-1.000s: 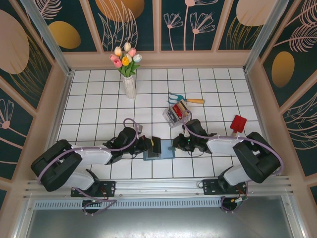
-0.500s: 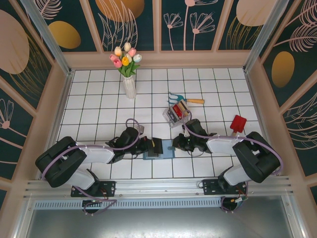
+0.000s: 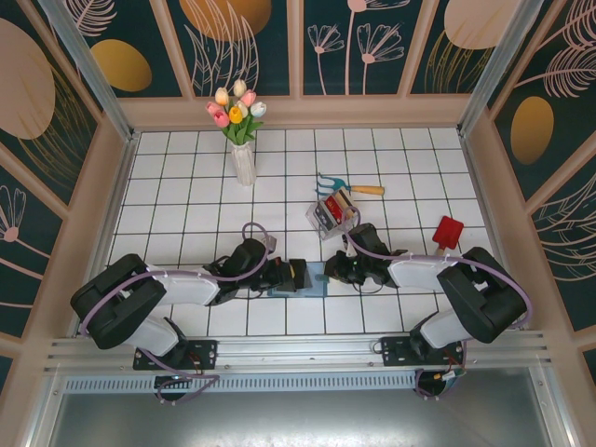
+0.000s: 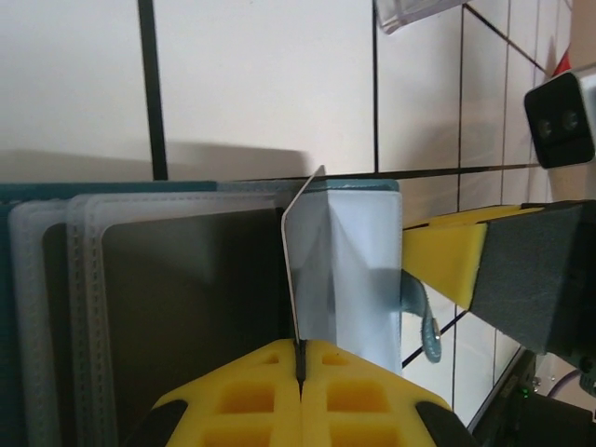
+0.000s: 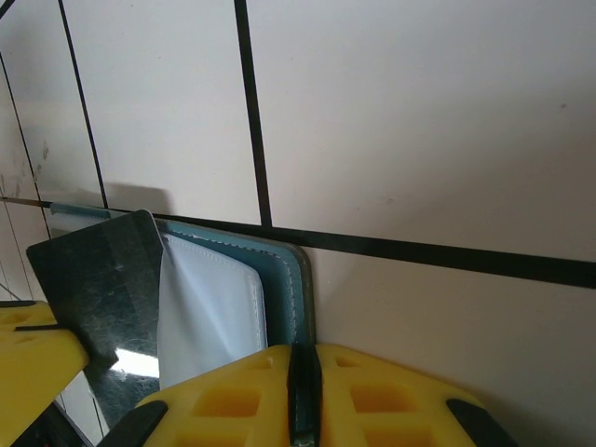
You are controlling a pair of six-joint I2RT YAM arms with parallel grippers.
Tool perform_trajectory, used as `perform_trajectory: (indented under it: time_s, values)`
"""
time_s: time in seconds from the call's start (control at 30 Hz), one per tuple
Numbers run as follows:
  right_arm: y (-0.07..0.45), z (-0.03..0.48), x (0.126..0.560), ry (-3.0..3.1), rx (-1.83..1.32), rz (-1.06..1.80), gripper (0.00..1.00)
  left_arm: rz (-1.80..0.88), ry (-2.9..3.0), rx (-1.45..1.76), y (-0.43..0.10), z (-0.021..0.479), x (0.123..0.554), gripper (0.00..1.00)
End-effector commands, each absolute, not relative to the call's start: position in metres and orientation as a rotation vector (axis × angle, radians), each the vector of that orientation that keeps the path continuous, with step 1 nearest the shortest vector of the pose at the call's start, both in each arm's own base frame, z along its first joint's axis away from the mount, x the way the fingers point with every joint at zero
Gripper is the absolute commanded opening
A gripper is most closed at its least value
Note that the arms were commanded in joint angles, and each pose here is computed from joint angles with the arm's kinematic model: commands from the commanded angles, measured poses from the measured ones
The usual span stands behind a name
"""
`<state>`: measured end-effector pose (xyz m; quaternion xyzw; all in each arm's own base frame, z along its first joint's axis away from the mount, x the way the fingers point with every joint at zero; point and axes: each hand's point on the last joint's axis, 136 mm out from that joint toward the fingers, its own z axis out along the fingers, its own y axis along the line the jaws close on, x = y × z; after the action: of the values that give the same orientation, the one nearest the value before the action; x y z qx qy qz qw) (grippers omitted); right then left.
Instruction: Put the credit cards into the card holder
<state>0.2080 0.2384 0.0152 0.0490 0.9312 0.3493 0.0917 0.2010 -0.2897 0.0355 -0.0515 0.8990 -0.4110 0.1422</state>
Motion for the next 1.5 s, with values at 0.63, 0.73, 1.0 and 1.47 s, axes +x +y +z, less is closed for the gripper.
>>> perform_trajectory:
  time_s: [0.63, 0.73, 1.0, 1.47]
  values:
    - [0.242, 0.003, 0.202, 2.813, 0.096, 1.007, 0.15, -1.19, 2.691, 0.05, -0.316, 0.03, 0.195, 0.03]
    - [0.243, 0.005, 0.201, 2.806, 0.095, 1.025, 0.15, -1.21, 2.692, 0.057, -0.32, 0.03, 0.196, 0.06]
    - [0.244, 0.005, 0.199, 2.806, 0.102, 1.041, 0.15, -1.261, 2.671, 0.075, -0.332, 0.041, 0.199, 0.18]
    - [0.228, 0.021, 0.214, 2.772, 0.121, 0.861, 0.26, -0.971, 2.678, 0.051, -0.319, 0.049, 0.208, 0.43]
